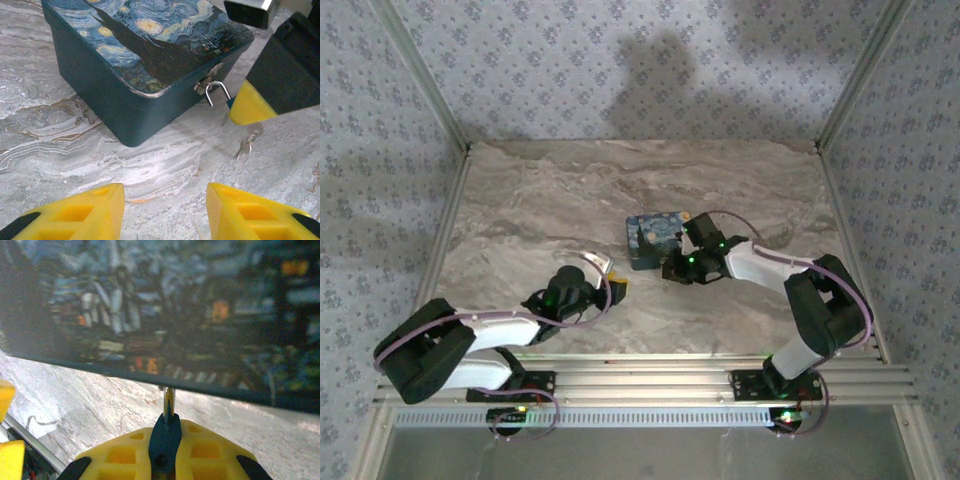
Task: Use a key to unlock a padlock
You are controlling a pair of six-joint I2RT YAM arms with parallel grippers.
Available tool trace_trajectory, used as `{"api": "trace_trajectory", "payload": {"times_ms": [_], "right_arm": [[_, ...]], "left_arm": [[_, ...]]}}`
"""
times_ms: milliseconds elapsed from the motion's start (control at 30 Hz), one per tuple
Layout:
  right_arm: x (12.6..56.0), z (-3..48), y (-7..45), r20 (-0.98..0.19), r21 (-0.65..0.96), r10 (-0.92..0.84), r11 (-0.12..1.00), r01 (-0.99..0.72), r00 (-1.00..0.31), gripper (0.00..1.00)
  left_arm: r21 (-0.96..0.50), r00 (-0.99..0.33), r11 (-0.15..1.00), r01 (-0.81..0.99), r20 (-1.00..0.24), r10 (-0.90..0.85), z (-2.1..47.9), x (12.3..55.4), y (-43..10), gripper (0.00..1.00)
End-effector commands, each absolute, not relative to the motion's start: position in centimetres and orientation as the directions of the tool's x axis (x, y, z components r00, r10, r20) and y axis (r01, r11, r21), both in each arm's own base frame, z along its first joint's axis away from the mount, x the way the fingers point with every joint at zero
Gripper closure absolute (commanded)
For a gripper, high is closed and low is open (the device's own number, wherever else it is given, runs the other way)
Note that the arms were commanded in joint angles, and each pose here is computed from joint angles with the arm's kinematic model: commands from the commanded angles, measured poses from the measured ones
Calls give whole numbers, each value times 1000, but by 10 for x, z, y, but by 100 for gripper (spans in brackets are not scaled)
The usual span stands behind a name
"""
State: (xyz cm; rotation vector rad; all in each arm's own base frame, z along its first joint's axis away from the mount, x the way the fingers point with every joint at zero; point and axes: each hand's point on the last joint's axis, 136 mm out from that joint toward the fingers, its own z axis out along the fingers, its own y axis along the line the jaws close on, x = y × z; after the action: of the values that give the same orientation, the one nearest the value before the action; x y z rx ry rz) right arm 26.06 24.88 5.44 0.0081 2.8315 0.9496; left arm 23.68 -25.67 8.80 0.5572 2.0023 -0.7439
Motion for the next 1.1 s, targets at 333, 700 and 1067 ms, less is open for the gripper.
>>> {"api": "trace_trajectory", "payload": {"times_ms": [333,700,1067], "right_arm": [[266,50,231,-32,672,272,718,181,-962,100],[278,49,224,15,651,470,665,366,-882,100],[273,53,268,-85,513,200,849,130,-976,100]], "left_arm": [[-329,-511,692,642,-857,66,88,241,-267,53],[-325,-509,690,647,-858,74,85,243,-267,53],[-378,-563,743,552,-827,-3,99,264,-249,53]]}}
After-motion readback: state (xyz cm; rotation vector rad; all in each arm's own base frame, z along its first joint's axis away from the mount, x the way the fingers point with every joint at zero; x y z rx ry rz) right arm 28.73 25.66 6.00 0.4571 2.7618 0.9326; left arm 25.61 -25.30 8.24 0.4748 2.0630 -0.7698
